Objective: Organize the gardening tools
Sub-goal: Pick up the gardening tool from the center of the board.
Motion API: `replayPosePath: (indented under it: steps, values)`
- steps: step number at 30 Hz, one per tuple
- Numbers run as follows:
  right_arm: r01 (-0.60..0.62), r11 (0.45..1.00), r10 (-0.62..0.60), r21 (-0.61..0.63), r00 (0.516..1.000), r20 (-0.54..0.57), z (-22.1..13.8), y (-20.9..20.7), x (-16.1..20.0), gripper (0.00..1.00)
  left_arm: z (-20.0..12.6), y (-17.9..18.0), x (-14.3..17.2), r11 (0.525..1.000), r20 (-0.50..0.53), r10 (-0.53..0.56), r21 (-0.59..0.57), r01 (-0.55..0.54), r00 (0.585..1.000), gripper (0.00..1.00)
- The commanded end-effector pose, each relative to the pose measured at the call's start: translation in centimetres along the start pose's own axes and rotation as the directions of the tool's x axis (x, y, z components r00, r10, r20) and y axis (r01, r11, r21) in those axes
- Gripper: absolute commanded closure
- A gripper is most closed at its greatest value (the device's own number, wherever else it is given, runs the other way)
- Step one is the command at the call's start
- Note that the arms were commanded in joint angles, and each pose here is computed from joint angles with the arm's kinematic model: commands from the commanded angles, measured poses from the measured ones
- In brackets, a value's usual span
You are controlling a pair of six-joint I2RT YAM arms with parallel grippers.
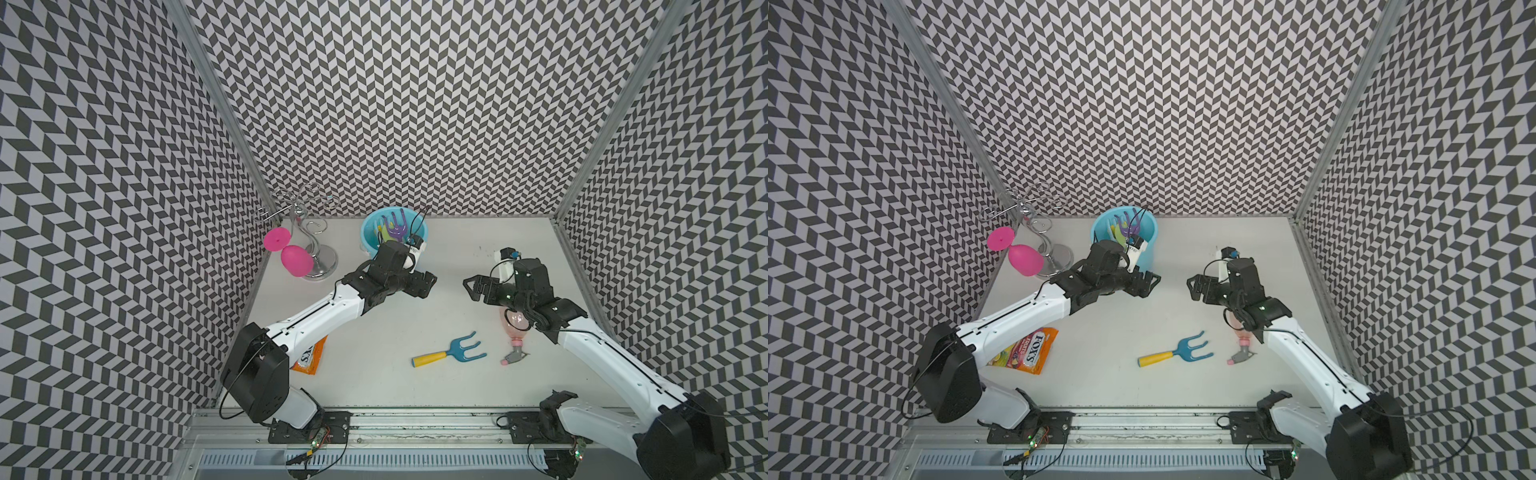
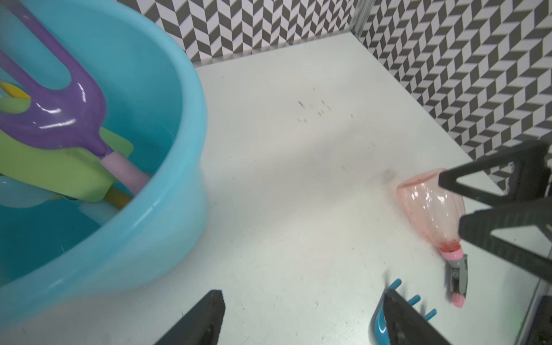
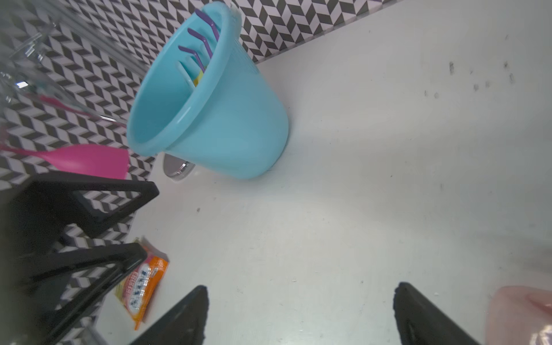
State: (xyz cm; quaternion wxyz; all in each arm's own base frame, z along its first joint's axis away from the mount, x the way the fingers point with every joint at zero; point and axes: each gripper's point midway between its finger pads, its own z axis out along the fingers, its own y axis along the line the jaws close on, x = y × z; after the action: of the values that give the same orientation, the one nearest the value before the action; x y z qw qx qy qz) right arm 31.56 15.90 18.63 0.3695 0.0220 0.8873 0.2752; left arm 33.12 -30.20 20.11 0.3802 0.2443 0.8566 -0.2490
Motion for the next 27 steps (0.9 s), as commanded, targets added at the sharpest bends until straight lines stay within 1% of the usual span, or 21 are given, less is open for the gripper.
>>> replayPosePath:
  steps: [1, 4, 9, 14, 18, 23, 27]
  values:
    - [0.001, 1.000, -0.002, 0.029, 0.999, 0.035, -0.5, -0.3, -0.9, 0.00, -0.9, -1.7, 0.3, 0.998, 0.002, -0.026, 0.065, 0.026, 1.000, 0.12]
    - [0.006, 1.000, -0.007, 0.029, 0.999, 0.042, -0.7, -0.4, -1.0, 0.00, -0.8, -3.0, 1.4, 0.996, -0.018, -0.002, 0.084, 0.003, 1.000, 0.13]
    - [-0.003, 0.999, 0.001, 0.036, 0.998, 0.060, -1.1, -0.8, -1.1, 0.00, -0.1, -4.9, 5.0, 0.993, -0.131, 0.058, 0.107, -0.044, 0.990, 0.18]
    - [-0.020, 0.999, 0.017, 0.049, 0.998, 0.068, -1.2, -1.4, -0.9, 0.00, 0.3, -6.8, 8.6, 0.985, -0.231, 0.135, 0.136, -0.105, 0.964, 0.19]
    - [-0.027, 0.998, 0.023, 0.052, 0.997, 0.070, -1.3, -1.6, -1.0, 0.00, 0.7, -7.7, 11.1, 0.979, -0.285, 0.173, 0.158, -0.132, 0.943, 0.19]
    - [-0.035, 0.998, 0.030, 0.053, 0.996, 0.079, -1.6, -1.7, -1.0, 0.00, 1.5, -8.4, 13.8, 0.972, -0.346, 0.219, 0.159, -0.173, 0.912, 0.20]
    - [-0.049, 0.996, 0.043, 0.078, 0.996, 0.080, -1.7, -2.5, -0.7, 0.00, 2.4, -8.6, 15.6, 0.965, -0.388, 0.256, 0.163, -0.208, 0.885, 0.23]
